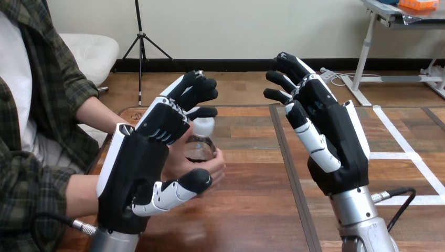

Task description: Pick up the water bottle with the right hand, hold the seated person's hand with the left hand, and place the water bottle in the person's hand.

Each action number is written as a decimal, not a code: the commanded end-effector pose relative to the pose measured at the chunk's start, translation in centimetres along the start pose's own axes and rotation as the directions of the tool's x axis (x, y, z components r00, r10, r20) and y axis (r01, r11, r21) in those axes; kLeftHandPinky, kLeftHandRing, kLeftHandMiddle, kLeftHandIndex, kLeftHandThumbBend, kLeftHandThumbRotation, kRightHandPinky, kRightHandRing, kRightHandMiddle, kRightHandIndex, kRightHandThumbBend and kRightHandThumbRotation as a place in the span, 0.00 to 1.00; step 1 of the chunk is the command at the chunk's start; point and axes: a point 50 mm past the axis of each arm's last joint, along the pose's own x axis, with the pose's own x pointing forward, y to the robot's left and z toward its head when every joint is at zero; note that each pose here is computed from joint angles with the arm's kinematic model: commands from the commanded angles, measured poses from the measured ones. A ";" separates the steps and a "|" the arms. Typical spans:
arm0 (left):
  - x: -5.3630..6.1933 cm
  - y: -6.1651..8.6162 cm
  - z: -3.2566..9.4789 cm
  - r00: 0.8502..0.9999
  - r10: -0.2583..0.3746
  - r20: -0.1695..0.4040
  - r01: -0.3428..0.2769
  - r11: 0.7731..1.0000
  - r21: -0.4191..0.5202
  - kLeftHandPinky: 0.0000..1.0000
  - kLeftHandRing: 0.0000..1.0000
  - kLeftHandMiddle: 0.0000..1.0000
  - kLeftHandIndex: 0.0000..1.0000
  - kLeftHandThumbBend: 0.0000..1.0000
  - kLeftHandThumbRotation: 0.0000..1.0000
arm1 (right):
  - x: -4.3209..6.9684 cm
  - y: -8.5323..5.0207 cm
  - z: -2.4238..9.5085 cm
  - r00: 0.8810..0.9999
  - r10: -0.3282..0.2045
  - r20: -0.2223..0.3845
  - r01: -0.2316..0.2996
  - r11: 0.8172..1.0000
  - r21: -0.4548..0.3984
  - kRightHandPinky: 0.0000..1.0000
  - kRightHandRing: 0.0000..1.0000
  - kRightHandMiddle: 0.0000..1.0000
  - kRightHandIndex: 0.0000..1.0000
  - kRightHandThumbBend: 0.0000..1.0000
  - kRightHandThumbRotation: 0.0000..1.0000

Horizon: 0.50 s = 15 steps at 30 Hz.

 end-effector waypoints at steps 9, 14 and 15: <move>1.0 -1.4 0.2 0.990 0.101 0.094 -0.098 0.995 -0.030 0.54 0.73 0.78 0.85 0.75 0.70 | 0.3 0.4 1.5 0.997 -0.035 0.068 0.033 0.999 0.022 0.77 0.85 0.87 0.84 0.56 0.54; 1.0 -2.5 0.1 0.985 0.144 0.091 -0.136 0.987 -0.087 0.50 0.70 0.77 0.84 0.76 0.79 | -0.1 0.5 1.4 0.997 -0.055 0.062 0.053 0.998 0.035 0.75 0.84 0.87 0.83 0.56 0.54; 1.0 -2.6 0.1 0.985 0.146 0.093 -0.138 0.986 -0.092 0.50 0.70 0.77 0.84 0.75 0.82 | -0.1 0.6 1.4 0.996 -0.058 0.061 0.055 0.998 0.040 0.75 0.84 0.87 0.83 0.56 0.53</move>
